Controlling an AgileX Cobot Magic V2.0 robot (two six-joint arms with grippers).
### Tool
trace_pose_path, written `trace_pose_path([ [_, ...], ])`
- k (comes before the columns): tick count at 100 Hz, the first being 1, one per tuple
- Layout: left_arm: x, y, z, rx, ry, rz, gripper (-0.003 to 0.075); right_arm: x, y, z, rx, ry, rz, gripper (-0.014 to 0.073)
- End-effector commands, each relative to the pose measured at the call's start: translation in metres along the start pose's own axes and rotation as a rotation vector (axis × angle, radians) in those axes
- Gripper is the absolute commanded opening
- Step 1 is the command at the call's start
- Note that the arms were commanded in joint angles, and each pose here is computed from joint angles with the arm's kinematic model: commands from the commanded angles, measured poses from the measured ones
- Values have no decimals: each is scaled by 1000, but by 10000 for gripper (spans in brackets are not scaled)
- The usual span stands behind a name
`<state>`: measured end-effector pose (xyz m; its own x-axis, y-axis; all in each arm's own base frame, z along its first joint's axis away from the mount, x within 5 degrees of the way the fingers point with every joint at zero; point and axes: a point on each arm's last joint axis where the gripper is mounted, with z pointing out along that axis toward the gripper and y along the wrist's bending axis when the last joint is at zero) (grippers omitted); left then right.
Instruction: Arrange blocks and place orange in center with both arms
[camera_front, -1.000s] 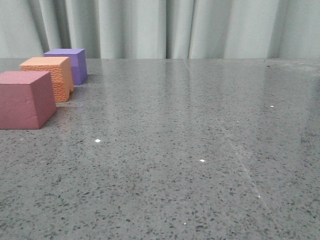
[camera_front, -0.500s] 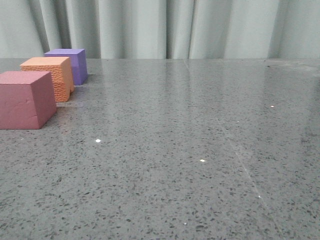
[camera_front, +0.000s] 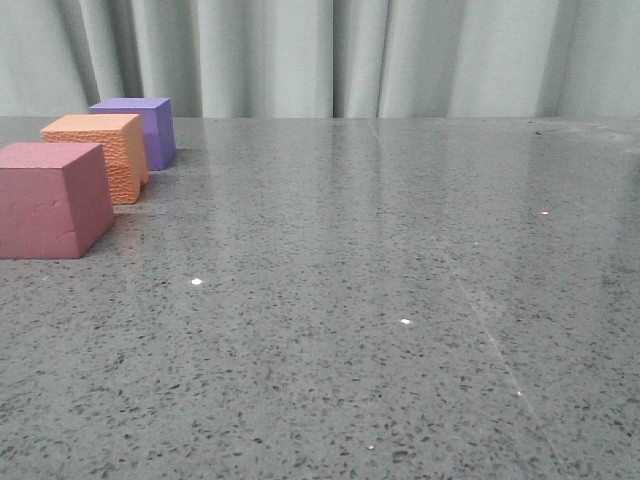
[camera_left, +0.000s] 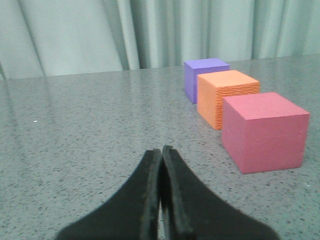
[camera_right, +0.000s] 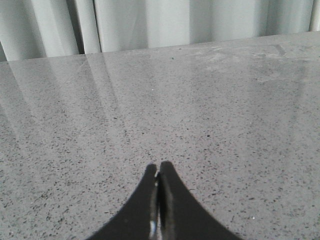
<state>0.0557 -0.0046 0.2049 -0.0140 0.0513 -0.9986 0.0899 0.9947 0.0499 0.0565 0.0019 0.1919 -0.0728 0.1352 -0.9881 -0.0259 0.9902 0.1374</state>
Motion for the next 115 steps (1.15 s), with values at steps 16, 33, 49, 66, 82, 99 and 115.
trace_pose_path([
  [16,9,1,0,-35,-64,3,-19,-13,2,-3,-12,-116,-4,-119],
  [33,9,1,0,-41,-72,5,-19,-13,2,-3,-12,-116,-4,-119],
  [49,8,1,0,-40,-79,5,-19,-13,2,-3,-12,-116,-4,-119],
  [66,8,1,0,-40,-79,5,-19,-13,2,-3,-12,-116,-4,-119],
  [82,8,1,0,-40,-79,5,-19,-13,2,-3,-12,-116,-4,-119],
  [99,8,1,0,-40,-79,5,-19,-13,2,-3,-12,-116,-4,-119],
  [115,8,1,0,-40,-79,5,-19,-13,2,-3,-12,-116,-4,-119],
])
